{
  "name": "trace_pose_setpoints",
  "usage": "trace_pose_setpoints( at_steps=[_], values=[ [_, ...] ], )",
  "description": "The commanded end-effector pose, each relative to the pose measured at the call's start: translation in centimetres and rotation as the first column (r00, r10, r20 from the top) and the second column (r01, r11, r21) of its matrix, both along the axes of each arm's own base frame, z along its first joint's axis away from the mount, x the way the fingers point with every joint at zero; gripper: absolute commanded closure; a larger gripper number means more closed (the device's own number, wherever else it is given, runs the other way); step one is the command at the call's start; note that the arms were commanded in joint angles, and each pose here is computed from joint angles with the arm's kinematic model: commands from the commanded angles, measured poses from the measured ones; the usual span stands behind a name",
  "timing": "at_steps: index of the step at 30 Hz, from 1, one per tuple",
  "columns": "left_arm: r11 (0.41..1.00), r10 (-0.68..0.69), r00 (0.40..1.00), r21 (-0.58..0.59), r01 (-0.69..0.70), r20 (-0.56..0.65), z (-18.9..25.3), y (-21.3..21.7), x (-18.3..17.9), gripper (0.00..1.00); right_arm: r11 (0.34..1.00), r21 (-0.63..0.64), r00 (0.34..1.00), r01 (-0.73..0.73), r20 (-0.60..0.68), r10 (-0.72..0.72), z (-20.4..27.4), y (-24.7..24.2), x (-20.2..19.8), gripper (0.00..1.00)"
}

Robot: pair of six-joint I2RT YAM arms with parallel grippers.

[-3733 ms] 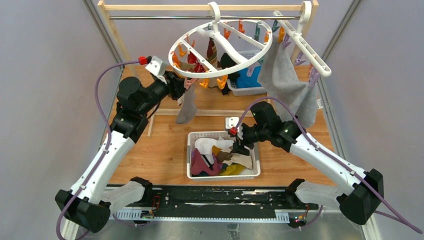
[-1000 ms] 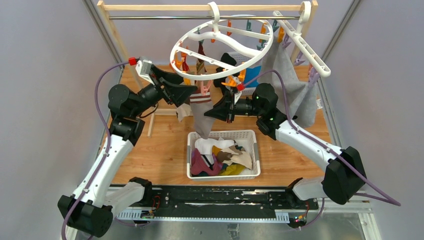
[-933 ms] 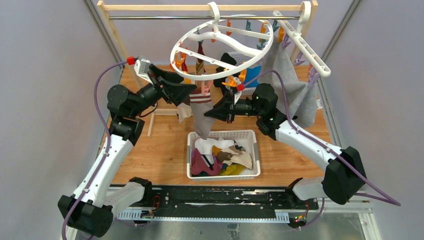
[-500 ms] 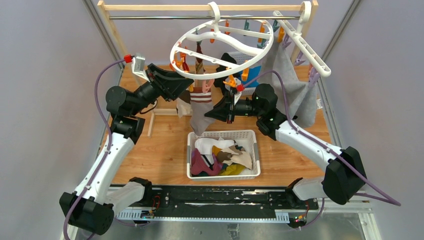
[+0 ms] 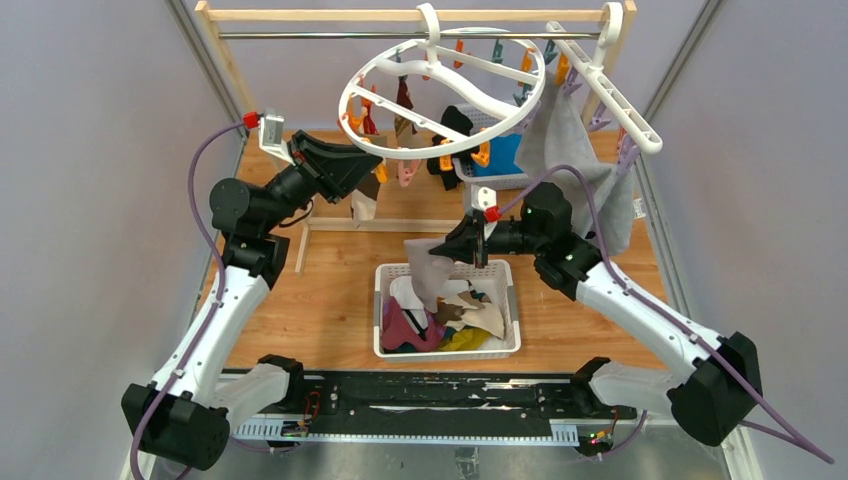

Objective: Remove the socks clipped to the hanger

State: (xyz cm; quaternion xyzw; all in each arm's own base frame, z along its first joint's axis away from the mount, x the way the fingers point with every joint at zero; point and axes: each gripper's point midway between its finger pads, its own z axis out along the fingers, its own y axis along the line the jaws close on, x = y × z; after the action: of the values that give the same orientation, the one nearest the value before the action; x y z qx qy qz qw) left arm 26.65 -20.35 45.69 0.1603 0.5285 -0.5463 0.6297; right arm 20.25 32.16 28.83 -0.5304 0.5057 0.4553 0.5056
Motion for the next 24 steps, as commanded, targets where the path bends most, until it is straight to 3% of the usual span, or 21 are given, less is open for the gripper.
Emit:
trace_pose_setpoints(
  at_steps=[1,7,13,20,24],
  values=[
    [1.000,0.009,0.998,0.026,-0.011,0.068,0.4,0.3,-0.7,0.72,0.993,-0.111,0.994,-0.049,0.093,0.059,-2.2,-1.8,-2.2,1.00],
    [0.998,0.009,0.996,0.067,-0.015,0.083,-0.6,0.2,-0.8,0.68,0.982,-0.187,0.991,-0.038,0.117,0.061,-2.8,-4.3,-3.7,1.00],
    [0.997,0.005,0.996,0.080,-0.012,0.094,-0.7,0.1,-0.8,0.67,0.921,-0.383,0.991,0.071,0.133,-0.021,-4.9,-7.7,-3.3,1.00],
    [0.995,-0.001,0.993,0.098,-0.011,0.120,-0.8,0.1,-1.1,0.68,0.743,-0.634,0.974,0.215,0.197,-0.113,-9.9,-12.5,-1.3,0.97],
    [0.995,-0.001,0.991,0.103,-0.013,0.131,-0.7,0.1,-1.2,0.67,0.629,-0.755,0.983,0.184,0.147,-0.111,-13.9,-14.3,-1.3,0.89]
  ],
)
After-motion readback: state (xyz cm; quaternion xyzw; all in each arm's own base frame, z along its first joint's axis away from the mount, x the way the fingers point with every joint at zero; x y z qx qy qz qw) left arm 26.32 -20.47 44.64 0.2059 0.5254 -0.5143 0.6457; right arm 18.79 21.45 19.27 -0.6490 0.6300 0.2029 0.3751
